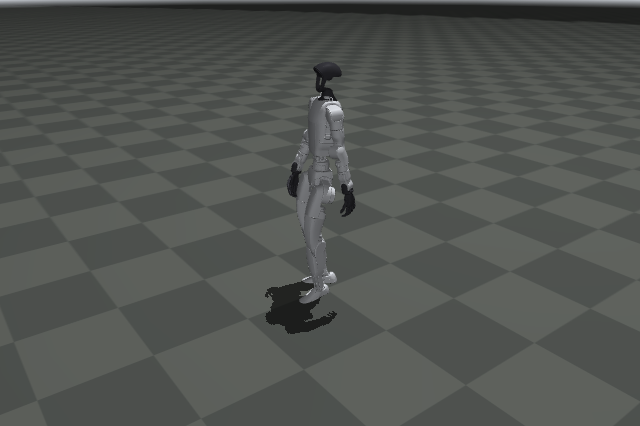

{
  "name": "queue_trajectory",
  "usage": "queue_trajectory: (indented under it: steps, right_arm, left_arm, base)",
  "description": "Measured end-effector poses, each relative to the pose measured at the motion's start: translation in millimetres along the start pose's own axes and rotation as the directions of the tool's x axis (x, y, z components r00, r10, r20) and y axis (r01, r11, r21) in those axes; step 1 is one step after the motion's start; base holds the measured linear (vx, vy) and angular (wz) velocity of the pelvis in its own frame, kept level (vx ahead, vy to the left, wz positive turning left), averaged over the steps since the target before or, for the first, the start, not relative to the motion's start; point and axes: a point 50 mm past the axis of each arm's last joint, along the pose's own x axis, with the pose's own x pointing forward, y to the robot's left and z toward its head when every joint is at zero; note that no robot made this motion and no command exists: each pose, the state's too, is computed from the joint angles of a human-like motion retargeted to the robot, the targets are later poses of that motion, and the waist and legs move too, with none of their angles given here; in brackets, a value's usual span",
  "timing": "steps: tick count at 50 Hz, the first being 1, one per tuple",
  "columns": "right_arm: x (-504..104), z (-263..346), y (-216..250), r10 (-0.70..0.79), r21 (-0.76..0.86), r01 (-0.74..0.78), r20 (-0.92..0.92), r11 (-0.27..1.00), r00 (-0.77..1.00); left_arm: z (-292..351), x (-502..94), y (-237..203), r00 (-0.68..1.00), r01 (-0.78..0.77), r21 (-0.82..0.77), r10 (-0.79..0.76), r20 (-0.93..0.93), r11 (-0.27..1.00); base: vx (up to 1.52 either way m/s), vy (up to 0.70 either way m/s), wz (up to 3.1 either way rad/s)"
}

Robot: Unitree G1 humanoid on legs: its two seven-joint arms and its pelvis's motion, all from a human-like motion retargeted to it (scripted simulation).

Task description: In place motions

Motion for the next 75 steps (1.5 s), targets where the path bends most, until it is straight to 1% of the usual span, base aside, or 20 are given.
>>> queue_trajectory:
  steps: [4,7,10,12,18,22,27,31,35,40,44,49,52,55,60,62,63,66,69,75]
  right_arm:
    - [-27,-110,14,0.06,0.122,-0.007,-0.44,0.993,0.896]
    - [-57,-160,25,0.101,0.314,0.134,-0.631,0.94,0.769]
    - [-79,-191,37,0.205,0.479,0.217,-0.682,0.851,0.702]
    - [-94,-212,55,0.249,0.503,0.242,-0.722,0.83,0.646]
    - [-120,-244,98,0.292,0.536,0.307,-0.761,0.787,0.58]
    - [-113,-237,103,0.316,0.544,0.261,-0.746,0.798,0.587]
    - [-74,-191,75,0.257,0.463,0.12,-0.668,0.878,0.698]
    - [-34,-127,40,0.135,0.299,0.037,-0.536,0.954,0.833]
    - [-6,-11,-23,0.008,0.104,0.015,-0.216,0.994,0.976]
    - [-29,128,-83,-0.205,-0.048,0.225,0.266,0.973,0.942]
    - [-48,169,-88,-0.278,0.005,0.316,0.487,0.949,0.828]
    - [-41,174,-65,-0.177,-0.01,0.212,0.513,0.977,0.84]
    - [-25,154,-44,-0.091,-0.03,0.116,0.445,0.993,0.891]
    - [-6,103,-21,-0.038,-0.019,0.045,0.289,0.999,0.957]
    - [-1,-27,12,0.035,0.057,-0.029,-0.107,0.998,0.994]
    - [-16,-88,21,0.083,0.1,-0.053,-0.334,0.994,0.939]
    - [-21,-102,24,0.096,0.136,-0.045,-0.395,0.99,0.914]
    - [-45,-146,31,0.11,0.353,0.111,-0.55,0.929,0.828]
    - [-65,-174,41,0.209,0.499,0.174,-0.618,0.849,0.758]
    - [-115,-238,80,0.26,0.488,0.276,-0.77,0.828,0.582]
  left_arm:
    - [80,-14,-48,0.976,0.109,0.086,-0.123,0.178,0.99]
    - [168,-52,-91,0.874,0.181,0.207,-0.253,0.415,0.962]
    - [245,-111,-116,0.712,0.188,0.349,-0.372,0.595,0.918]
    - [262,-128,-118,0.651,0.149,0.397,-0.392,0.65,0.906]
    - [285,-161,-135,0.527,0.049,0.492,-0.441,0.727,0.869]
    - [270,-146,-138,0.559,0.049,0.534,-0.466,0.686,0.844]
    - [208,-82,-114,0.72,0.097,0.474,-0.391,0.574,0.875]
    - [122,-27,-74,0.897,0.128,0.309,-0.243,0.369,0.942]
    - [55,-6,-40,0.978,0.11,0.047,-0.117,0.173,0.993]
    - [0,0,-16,0.994,0.104,-0.164,-0.107,-0.011,0.981]
    - [-48,-1,17,0.991,0.017,-0.159,-0.038,-0.125,0.987]
    - [-76,-5,36,0.979,-0.046,-0.193,0.007,-0.202,0.98]
    - [-66,-4,32,0.983,-0.047,-0.217,0.007,-0.182,0.975]
    - [-52,-2,26,0.99,-0.018,-0.21,-0.011,-0.139,0.978]
    - [-18,1,4,0.999,0.012,-0.123,-0.017,-0.04,0.992]
    - [24,-2,-25,0.995,0.09,-0.065,-0.087,0.041,0.994]
    - [53,-8,-39,0.987,0.133,-0.029,-0.129,0.099,0.991]
    - [153,-43,-80,0.897,0.212,0.15,-0.253,0.363,0.966]
    - [228,-95,-108,0.752,0.216,0.321,-0.366,0.548,0.922]
    - [270,-138,-117,0.58,0.039,0.447,-0.385,0.718,0.893]
  base:
    - [-0.04,0.14,0.33]
    - [-0.48,0.1,-0.19]
    - [-0.38,0.06,0.55]
    - [0.1,-0.04,0.57]
    - [0.13,-0.04,0.03]
    - [0.1,0.03,-0.23]
    - [0.16,0.03,0.17]
    - [0.06,-0.06,1.21]
    - [-0.3,-0.59,-1.66]
    - [-0.16,-0.6,0.07]
    - [0.22,-0.05,1.07]
    - [0.11,0.13,-0.05]
    - [0.19,0.39,-1.55]
    - [0.06,0.78,-1.77]
    - [0.27,0.33,-0.62]
    - [0.0,0.15,-0.36]
    - [-0.34,-0.03,-0.01]
    - [-0.54,-0.05,1.04]
    - [-0.38,0.0,0.16]
    - [0.26,-0.02,0.03]
